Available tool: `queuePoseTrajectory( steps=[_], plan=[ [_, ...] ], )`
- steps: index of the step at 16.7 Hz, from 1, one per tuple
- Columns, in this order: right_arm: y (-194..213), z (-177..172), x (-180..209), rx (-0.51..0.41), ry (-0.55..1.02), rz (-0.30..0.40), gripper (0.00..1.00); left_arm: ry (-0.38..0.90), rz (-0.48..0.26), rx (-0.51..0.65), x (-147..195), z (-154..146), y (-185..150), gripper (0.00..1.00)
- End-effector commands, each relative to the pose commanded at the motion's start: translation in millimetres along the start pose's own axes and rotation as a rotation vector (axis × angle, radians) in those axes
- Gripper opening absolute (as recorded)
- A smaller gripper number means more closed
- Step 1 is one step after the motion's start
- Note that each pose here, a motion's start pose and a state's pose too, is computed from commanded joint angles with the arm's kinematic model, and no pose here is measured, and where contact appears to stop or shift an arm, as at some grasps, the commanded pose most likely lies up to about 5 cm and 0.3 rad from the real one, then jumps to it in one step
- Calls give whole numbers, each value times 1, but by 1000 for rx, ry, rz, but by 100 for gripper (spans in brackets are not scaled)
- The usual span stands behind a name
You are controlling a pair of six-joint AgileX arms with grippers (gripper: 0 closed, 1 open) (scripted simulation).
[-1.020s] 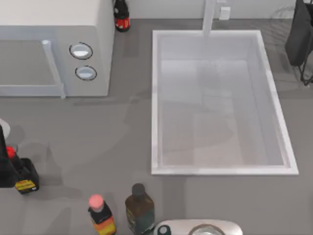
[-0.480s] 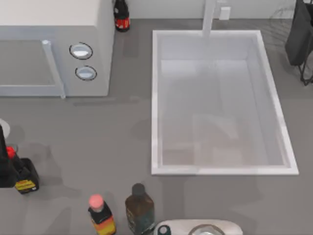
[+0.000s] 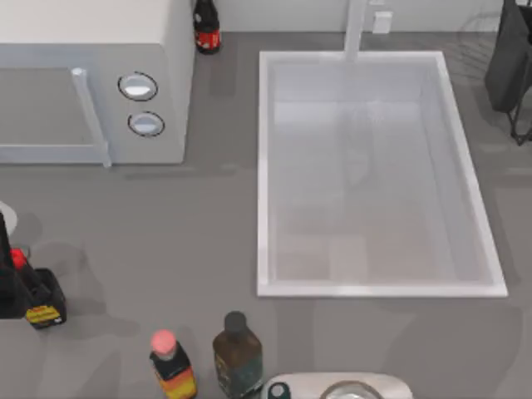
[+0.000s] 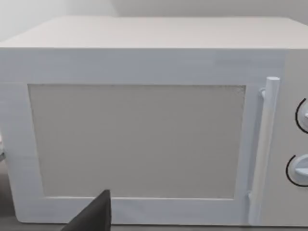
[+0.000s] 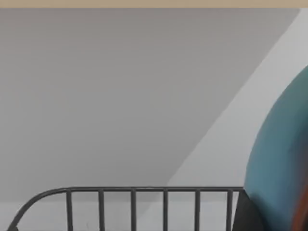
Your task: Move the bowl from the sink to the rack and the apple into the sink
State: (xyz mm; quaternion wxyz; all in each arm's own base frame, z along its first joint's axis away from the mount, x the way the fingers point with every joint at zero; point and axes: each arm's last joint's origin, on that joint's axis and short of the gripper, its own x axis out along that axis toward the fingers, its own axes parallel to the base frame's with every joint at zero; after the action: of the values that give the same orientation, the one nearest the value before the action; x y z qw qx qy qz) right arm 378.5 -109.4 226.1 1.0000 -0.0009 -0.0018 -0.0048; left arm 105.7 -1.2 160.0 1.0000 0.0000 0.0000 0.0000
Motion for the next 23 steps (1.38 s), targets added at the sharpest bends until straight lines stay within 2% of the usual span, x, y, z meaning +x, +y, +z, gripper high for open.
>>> queuePoseTrajectory(
  steps=[6,19,23],
  plan=[
    [2,-7,0,2,4,0,0,0,0,0,0,0,0,100],
    [2,-7,0,2,4,0,98,0,0,0,0,0,0,100],
    [2,-7,0,2,4,0,100,0,0,0,0,0,0,100]
  ],
)
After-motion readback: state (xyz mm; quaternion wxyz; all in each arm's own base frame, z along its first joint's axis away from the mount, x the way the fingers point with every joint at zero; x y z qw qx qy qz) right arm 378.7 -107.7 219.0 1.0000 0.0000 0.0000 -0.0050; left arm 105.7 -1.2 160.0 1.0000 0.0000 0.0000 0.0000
